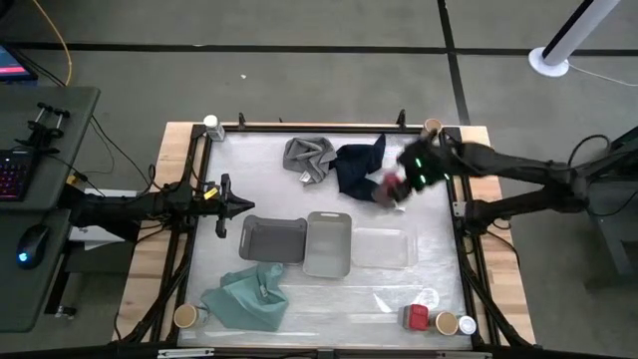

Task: Sort spices by type
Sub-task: Put the top red spice can into the transparent bin

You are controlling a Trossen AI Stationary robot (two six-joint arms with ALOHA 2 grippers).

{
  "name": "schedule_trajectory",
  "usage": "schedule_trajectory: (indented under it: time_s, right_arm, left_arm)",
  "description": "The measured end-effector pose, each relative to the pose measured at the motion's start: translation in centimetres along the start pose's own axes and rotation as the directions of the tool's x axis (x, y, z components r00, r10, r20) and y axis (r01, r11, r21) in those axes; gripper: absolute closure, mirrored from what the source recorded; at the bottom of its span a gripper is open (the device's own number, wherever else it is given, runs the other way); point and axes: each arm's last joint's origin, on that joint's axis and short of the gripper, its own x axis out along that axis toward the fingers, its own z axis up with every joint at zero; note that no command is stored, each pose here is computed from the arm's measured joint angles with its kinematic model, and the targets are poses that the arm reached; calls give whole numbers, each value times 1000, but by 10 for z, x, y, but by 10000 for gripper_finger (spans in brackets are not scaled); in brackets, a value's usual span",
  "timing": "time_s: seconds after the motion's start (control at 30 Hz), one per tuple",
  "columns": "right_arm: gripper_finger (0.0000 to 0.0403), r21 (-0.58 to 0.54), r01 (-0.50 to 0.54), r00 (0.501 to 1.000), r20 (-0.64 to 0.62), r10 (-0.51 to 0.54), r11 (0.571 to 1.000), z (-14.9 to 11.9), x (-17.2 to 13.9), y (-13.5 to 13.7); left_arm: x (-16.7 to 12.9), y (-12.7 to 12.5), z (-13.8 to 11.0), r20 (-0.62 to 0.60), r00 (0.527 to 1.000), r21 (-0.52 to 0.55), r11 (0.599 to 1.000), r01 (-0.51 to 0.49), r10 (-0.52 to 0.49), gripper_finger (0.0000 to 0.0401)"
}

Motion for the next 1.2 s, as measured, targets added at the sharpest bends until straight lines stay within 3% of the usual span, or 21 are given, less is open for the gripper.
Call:
schedule_trajectory:
  time_s: [0.13,0.27,0.4,0.5,0.63,0.87,1.0,1.2]
  right_arm:
    - [196,-29,-49,989,-138,45,998,-42,-4,27]
    - [196,-70,-25,983,-185,12,997,-63,2,42]
    - [196,-93,56,969,-233,-76,994,-69,21,48]
    - [196,30,203,946,-262,-189,979,-68,41,48]
    - [196,259,340,924,-274,-268,904,-67,67,52]
    - [196,491,476,879,-253,-404,729,-74,100,55]
    - [196,547,498,862,-232,-450,673,-77,110,56]
    - [196,522,568,818,-271,-507,636,-82,115,52]
  left_arm:
    - [0,0,0,0,1000,0,1000,0,0,401]
    - [0,0,0,0,1000,0,1000,0,0,401]
    - [0,0,0,0,1000,0,1000,0,0,401]
    - [0,0,0,0,1000,0,1000,0,0,401]
    - [0,0,0,0,1000,0,1000,0,0,401]
    - [0,0,0,0,1000,0,1000,0,0,401]
    - [0,0,0,0,1000,0,1000,0,0,401]
    - [0,0,0,0,1000,0,1000,0,0,401]
